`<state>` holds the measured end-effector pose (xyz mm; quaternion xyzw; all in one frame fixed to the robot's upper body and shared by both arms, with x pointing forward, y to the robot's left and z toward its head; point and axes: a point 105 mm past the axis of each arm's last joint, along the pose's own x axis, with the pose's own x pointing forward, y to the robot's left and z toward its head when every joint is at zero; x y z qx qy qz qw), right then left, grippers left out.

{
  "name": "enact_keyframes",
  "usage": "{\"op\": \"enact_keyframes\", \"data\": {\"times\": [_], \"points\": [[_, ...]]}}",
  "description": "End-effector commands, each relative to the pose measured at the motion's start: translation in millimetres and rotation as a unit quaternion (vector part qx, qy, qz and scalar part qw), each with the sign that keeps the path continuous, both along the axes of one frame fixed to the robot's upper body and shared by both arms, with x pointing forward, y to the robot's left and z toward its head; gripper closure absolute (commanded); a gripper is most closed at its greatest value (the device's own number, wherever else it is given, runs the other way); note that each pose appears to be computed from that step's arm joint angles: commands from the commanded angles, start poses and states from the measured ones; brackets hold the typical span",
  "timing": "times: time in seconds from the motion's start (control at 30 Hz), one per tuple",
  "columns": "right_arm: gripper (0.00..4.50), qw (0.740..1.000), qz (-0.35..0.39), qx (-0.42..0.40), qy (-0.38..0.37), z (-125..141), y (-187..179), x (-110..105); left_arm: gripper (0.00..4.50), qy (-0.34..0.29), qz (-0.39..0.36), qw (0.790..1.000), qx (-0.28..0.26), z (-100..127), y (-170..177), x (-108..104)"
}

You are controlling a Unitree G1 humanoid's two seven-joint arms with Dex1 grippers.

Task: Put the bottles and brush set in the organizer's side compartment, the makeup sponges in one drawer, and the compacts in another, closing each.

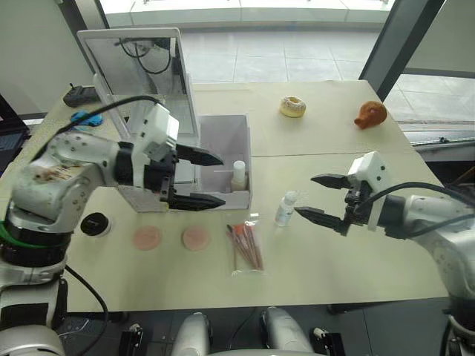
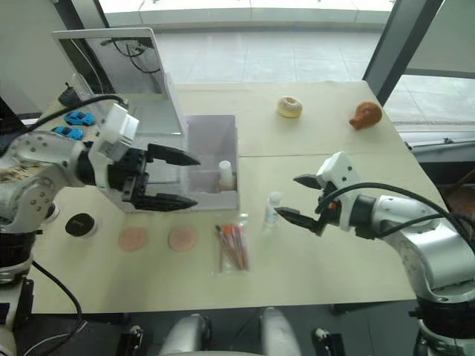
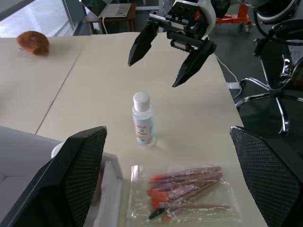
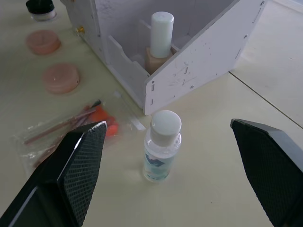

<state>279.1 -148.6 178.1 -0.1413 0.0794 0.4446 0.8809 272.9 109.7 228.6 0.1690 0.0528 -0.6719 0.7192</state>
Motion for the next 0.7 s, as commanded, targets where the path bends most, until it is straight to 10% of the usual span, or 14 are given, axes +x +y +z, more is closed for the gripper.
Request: {"op": "enact_keyframes", "data": {"times": [0.03,0.23,0.7], "points": [[0.05,0.999,-0.026,0.004,-0.020,2.8,-3.5,8.8,0.00,-0.018,0.007,1.000,0.002,6.8,-1.2,-1.9],[1.55,1.000,-0.022,-0.002,-0.011,-14.9,4.6,17.4,0.00,-0.020,0.022,1.000,0.009,1.1,0.2,-1.7],[1.93,1.000,-0.004,0.018,-0.001,-19.4,16.7,25.1,0.00,-0.022,0.049,0.998,0.009,-4.0,4.6,-2.4]]}}
